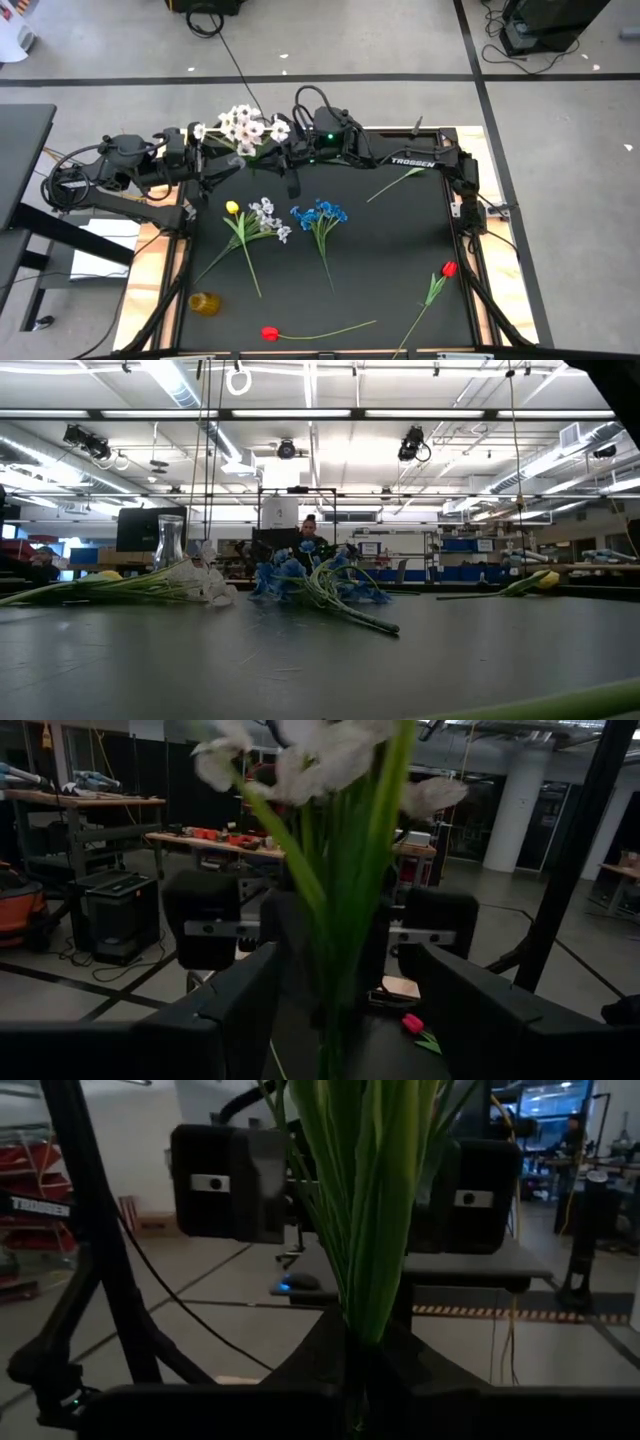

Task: Sort flowers into vase by color
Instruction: Put the right white flowers into the transparent vase

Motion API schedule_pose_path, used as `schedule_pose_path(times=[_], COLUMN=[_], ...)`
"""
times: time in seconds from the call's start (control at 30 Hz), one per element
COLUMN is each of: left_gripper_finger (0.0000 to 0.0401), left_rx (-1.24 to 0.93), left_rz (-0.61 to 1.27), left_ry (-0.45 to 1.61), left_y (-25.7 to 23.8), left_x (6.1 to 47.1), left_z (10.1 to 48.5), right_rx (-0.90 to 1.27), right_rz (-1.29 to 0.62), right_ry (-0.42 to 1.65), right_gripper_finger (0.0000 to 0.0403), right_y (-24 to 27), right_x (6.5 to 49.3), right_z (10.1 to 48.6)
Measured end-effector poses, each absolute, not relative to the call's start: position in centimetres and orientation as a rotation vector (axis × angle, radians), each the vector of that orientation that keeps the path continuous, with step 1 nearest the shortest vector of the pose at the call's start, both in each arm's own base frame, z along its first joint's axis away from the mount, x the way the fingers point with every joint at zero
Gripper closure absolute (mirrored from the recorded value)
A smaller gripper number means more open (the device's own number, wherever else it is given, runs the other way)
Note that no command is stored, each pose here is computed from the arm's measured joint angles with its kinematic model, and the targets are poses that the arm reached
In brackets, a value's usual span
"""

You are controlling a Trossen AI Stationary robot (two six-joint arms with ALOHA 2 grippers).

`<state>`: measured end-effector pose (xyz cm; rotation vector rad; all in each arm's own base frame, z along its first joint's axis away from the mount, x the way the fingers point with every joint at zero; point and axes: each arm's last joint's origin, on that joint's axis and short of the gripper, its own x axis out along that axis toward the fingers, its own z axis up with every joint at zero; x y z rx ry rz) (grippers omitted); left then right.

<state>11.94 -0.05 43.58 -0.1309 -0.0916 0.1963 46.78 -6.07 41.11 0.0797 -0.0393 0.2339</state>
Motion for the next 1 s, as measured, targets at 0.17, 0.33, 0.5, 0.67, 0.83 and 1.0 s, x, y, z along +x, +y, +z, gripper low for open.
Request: schedule_pose_path(times=[0.17, 0.33, 0.5, 0.67, 0.83, 1.0], left_gripper_finger=[0.0163, 0.0163, 0.0163, 0.0163, 0.0163, 0.0163], left_rx=[-0.134, -0.117, -0.122, -0.227, -0.268, -0.24], left_rz=[0.195, 0.215, 0.227, 0.21, 0.215, 0.219], left_ry=[-0.11, -0.155, -0.199, -0.233, -0.229, -0.23], left_y=[-0.1, 0.0, 0.1, 0.0, 0.1, 0.1], left_x=[11.9, 11.9, 11.8, 11.7, 11.8, 12.0], left_z=[43.8, 44.2, 44.6, 44.8, 44.8, 44.8], right_rx=[0.079, 0.08, 0.092, 0.092, 0.094, 0.11], right_rz=[0.231, 0.217, 0.207, 0.208, 0.208, 0.212], right_ry=[-0.041, -0.037, -0.012, -0.007, -0.032, -0.05], right_gripper_finger=[0.0375, 0.0375, 0.0375, 0.0375, 0.0375, 0.0375], right_y=[-6.1, -6.2, -6.3, -6.2, -6.2, -6.3], right_x=[46.8, 46.9, 47.4, 47.6, 47.6, 47.6], right_z=[41.1, 40.9, 40.1, 39.8, 40.1, 40.3])
